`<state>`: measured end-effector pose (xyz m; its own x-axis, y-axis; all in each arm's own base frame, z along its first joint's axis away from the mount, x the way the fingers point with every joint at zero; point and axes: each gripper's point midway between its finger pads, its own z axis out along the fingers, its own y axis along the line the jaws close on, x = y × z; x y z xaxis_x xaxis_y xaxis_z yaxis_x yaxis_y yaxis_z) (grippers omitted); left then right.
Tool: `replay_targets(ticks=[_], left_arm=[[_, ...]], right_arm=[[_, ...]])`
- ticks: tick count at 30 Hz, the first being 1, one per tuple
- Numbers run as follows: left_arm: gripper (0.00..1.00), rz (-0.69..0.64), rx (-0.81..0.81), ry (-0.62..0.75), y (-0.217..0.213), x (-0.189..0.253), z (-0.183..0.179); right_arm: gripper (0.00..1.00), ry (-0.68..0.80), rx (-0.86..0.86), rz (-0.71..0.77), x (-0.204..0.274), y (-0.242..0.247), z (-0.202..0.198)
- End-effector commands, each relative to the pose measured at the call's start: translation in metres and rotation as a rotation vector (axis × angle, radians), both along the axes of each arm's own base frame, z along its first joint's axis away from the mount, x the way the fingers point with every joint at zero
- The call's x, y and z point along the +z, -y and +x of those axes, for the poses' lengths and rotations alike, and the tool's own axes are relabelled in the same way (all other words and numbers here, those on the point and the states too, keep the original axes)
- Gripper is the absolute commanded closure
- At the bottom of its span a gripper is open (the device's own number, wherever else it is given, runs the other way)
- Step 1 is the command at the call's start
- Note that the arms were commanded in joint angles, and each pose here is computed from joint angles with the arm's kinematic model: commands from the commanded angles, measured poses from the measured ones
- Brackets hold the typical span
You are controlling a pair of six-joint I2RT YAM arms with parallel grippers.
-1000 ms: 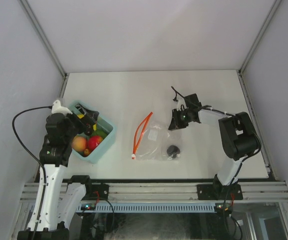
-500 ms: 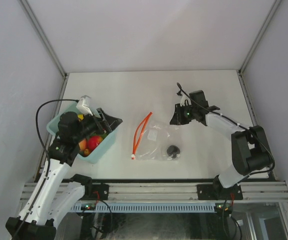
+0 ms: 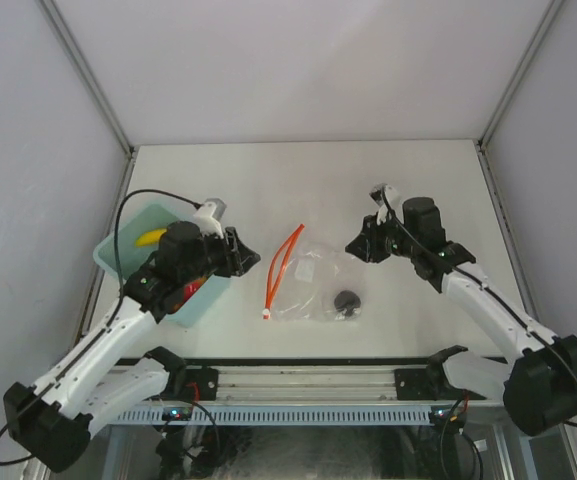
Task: Open the zip-top bag and remove the fake food
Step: Pick up the fake fruit from the zipper food storage bag.
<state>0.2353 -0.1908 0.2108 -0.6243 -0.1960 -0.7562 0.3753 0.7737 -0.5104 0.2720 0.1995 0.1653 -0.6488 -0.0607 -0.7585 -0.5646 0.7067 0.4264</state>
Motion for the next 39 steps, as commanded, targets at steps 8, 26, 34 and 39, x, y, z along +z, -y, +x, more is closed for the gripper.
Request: replay_targets(ticks=[8,26,34,39], left_arm=[[0.74,0.301,-0.155,0.000,0.008,-0.022,0.020],[0.77,0.352,-0.404,-0.133,0.080,-0.083,0.031],[0.74,0.243,-0.511,-0.163,0.104,-0.096,0.008],[0.74,0.208,-0.531,-0.197,0.109,-0.109,-0.003]], right_arm=[[0.77,0.119,-0.012,0.123,0.036,-0.010,-0.030],[0.71,-0.162,-0.309,0.122,-0.039,0.017,-0.072],[0.64,-0.272,-0.396,0.096,-0.059,0.021,-0.088],[0.62,-0.295,-0.444,0.069,-0.064,0.029,-0.095]])
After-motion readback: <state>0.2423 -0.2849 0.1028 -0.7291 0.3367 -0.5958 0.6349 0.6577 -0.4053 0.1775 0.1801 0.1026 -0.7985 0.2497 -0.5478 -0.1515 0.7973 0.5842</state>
